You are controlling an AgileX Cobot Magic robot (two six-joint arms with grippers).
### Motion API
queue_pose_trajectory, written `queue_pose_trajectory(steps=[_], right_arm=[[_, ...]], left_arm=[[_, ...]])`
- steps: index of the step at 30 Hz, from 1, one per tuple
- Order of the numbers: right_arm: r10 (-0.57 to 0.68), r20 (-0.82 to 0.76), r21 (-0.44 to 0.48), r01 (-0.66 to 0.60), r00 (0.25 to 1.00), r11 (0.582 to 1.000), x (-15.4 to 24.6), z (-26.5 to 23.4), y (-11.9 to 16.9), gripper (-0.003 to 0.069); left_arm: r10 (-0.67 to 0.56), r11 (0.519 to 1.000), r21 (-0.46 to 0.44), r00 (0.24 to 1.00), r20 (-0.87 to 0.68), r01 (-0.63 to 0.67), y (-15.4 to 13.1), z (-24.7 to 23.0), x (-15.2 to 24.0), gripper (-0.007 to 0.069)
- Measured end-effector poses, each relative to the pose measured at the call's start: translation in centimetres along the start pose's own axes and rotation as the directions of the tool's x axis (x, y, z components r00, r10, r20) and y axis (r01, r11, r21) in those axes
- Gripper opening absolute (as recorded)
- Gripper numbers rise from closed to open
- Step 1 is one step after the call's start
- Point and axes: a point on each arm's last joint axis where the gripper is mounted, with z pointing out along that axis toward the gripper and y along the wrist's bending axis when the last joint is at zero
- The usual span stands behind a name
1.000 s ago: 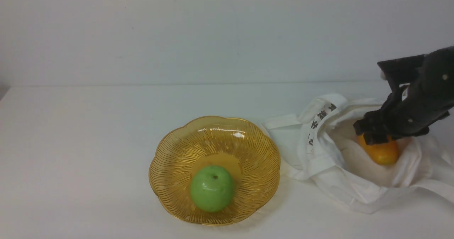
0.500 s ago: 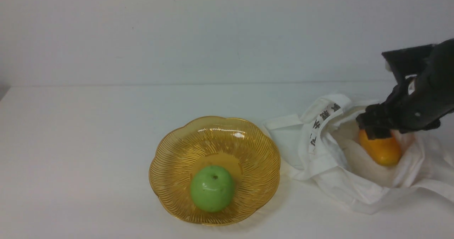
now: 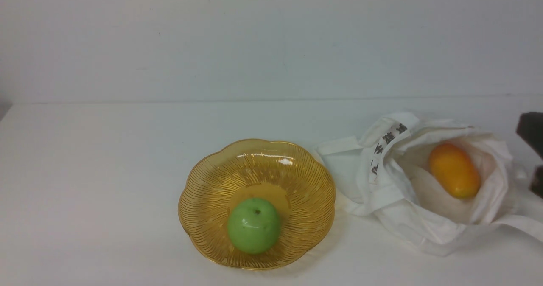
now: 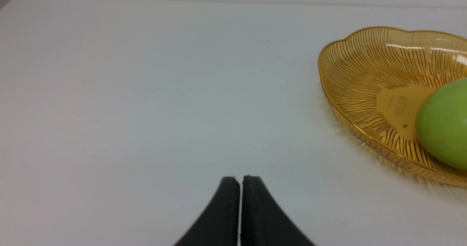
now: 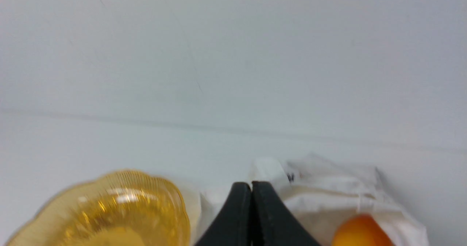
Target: Take the fruit out of the cloth bag on the white table and place them on a plate.
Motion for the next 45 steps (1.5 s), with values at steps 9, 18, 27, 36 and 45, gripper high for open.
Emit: queue_pose_trajectory(steps=[9,18,27,36,45], right_arm=[[0.012,0.339,-0.051,0.005,0.941,0.999,2.6,-6.9,-0.2,-0.0014],[-0.007,0.455,-0.045,0.031,0.891,0.998,2.7,-10.0,-0.2,-0.0014],[-0.101,0.179,0.12,0.08,0.979,0.99,6.5,-8.6,-1.5,-0.0014],[0.012,-0.036,0.379,0.002,0.999,0.925,13.9,-6.9,-3.7,-0.0014],[0.026,-0.035,0.383,-0.011,0.999,0.924,13.9,-6.9,-3.7,-0.0014]], left_arm=[[0.0,1.0,0.0,1.0,0.0,0.0,0.0,0.0,0.0,-0.0008],[0.0,1.0,0.0,1.0,0.0,0.0,0.0,0.0,0.0,-0.0008],[0.0,1.0,0.0,1.0,0.0,0.0,0.0,0.0,0.0,-0.0008],[0.0,1.0,0.0,1.0,0.0,0.0,0.0,0.0,0.0,-0.0008],[-0.001,1.0,0.0,1.0,0.0,0.001,0.0,0.0,0.0,-0.0008]])
